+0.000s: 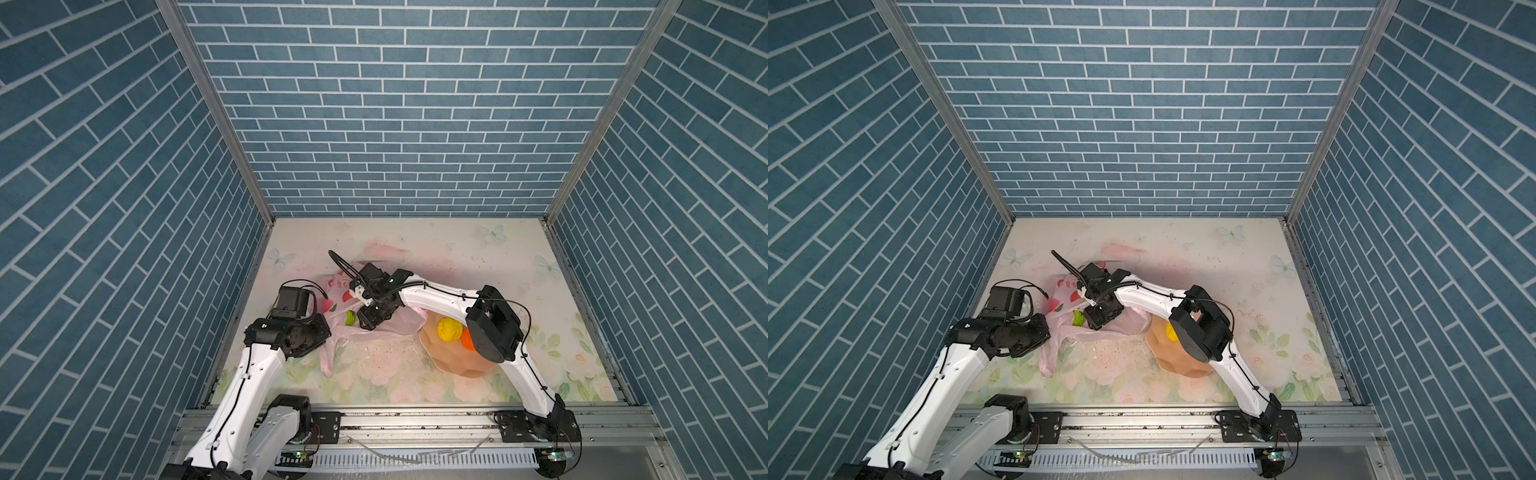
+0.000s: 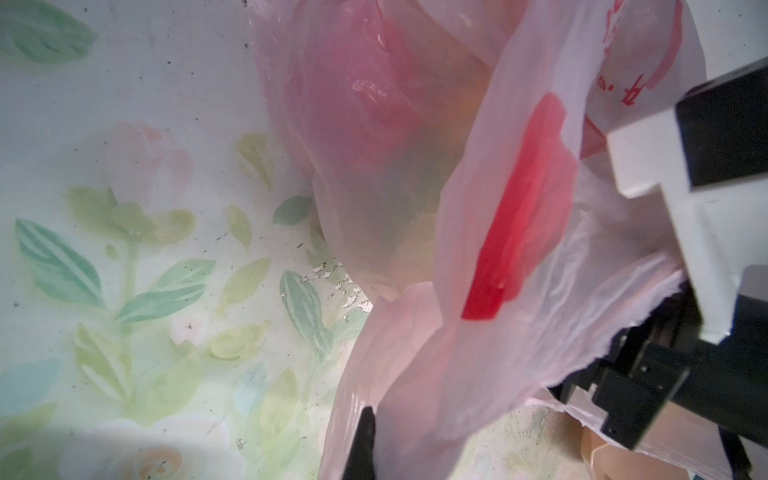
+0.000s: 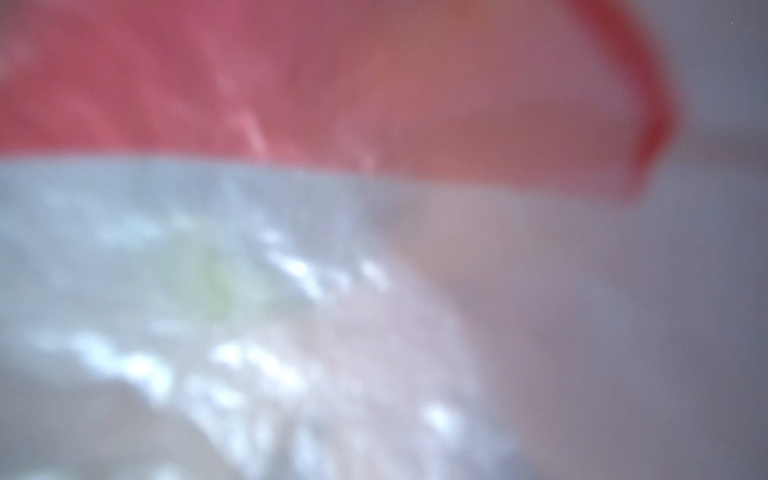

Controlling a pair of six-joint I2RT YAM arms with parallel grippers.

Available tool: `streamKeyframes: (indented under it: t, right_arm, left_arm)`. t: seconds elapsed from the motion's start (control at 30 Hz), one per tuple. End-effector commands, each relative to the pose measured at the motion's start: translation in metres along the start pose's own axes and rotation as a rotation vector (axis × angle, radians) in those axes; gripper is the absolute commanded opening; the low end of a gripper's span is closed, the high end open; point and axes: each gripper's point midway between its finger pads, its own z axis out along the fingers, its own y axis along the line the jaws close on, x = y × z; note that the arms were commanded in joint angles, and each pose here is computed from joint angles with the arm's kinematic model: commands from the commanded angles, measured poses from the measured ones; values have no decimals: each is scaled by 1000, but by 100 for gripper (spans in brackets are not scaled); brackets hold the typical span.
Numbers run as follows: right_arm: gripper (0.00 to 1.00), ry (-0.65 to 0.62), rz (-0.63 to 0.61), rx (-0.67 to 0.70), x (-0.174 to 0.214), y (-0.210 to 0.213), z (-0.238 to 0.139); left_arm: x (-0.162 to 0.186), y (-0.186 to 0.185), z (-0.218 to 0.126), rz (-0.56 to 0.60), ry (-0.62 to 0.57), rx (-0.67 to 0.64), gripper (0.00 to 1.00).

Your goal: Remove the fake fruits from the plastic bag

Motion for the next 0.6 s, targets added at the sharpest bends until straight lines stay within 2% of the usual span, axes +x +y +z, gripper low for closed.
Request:
streamKeyframes:
  t: [0.0,0.2,0.57]
  right_arm:
    - [58,-121,46,-1,-36,8,-29]
    - [63,-157,74,-40,-48,16,-32]
    - [69,-179,54,-142,-63,35,-34]
  left_arm:
    - [9,6,0,-20,25,-8,0]
    - [9,1,-8,-13,18,11,0]
    - [1,-4,-12,-2,-16,30,0]
